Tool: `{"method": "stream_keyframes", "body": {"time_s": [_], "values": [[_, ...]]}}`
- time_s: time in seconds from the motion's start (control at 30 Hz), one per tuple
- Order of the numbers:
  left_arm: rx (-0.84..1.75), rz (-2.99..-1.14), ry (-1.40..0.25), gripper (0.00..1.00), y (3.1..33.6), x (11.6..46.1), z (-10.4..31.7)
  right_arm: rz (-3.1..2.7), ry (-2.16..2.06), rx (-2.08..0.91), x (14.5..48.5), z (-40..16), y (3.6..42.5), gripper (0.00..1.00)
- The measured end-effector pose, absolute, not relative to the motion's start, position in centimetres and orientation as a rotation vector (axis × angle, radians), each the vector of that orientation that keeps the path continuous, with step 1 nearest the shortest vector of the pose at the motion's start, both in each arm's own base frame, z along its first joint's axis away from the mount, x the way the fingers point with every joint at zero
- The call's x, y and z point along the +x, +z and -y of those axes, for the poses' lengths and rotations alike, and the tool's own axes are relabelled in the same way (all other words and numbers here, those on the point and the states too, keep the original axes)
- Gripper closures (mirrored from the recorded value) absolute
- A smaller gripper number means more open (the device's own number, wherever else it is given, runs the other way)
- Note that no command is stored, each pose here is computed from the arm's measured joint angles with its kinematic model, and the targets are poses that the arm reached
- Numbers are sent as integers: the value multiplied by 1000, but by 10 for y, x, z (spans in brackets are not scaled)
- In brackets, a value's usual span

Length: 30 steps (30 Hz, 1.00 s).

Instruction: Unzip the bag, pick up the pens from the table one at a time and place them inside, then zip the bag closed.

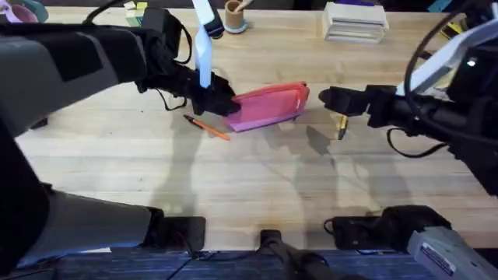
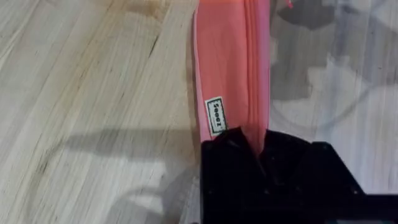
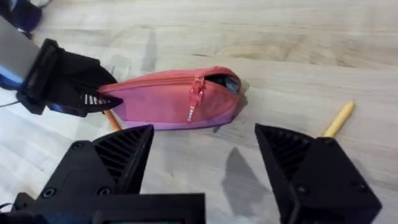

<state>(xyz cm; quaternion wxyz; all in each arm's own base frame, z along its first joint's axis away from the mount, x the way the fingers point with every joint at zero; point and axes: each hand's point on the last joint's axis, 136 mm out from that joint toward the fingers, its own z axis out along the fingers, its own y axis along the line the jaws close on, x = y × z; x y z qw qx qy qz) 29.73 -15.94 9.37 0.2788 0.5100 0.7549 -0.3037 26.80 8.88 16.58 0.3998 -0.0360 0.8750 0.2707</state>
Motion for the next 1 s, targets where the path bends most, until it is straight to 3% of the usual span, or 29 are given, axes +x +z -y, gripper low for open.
{"method": "stream_keyframes", "body": {"time_s": [1.0], "values": [[1368, -2025, -815, 958, 94, 297, 159, -2324, 878, -14, 299, -136, 125, 4]]}}
